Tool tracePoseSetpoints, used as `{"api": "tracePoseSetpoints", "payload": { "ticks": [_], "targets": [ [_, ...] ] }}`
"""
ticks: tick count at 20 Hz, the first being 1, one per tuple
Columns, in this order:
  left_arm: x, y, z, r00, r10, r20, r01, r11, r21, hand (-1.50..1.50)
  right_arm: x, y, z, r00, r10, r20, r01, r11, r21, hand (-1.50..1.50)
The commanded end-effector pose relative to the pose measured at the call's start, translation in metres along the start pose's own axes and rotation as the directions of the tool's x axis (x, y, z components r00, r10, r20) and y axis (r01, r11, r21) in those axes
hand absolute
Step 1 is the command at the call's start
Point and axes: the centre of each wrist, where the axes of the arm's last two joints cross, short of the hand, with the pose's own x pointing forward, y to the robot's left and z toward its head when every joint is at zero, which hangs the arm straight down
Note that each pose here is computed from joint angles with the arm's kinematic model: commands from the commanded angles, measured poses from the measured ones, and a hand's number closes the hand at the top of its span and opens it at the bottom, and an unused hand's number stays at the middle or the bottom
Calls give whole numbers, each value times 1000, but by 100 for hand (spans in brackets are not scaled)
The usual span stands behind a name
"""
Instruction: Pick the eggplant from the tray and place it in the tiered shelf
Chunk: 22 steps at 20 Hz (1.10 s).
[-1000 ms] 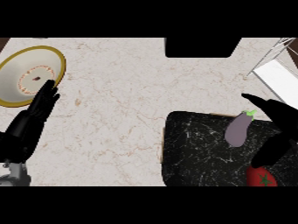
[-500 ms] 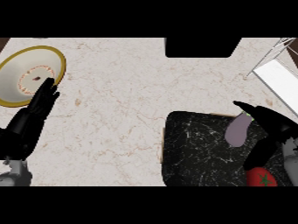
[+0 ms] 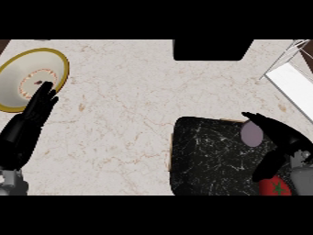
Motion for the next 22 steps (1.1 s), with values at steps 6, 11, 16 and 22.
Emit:
{"api": "tracePoseSetpoints", "payload": {
  "ticks": [6, 11, 16, 22],
  "targets": [
    [-8, -5, -6, 1000, -8, 6, 8, 1000, -4, 0, -21, 30, -27, 998, 57, -2, -57, 990, -127, 150],
    [4, -12, -2, 1000, 0, 5, 0, 1000, 2, 0, -34, 11, -14, 994, 104, 18, -96, 964, -248, 150],
    [-7, -3, -12, 1000, -5, -15, 5, 1000, 1, 0, -35, -5, -7, 992, 107, 68, -70, 912, -404, 150],
    [-17, -11, 0, 1000, 4, 4, -4, 1000, -2, 0, -3, -39, 26, 962, -65, 265, 203, 820, -535, 150]
  ]
}}
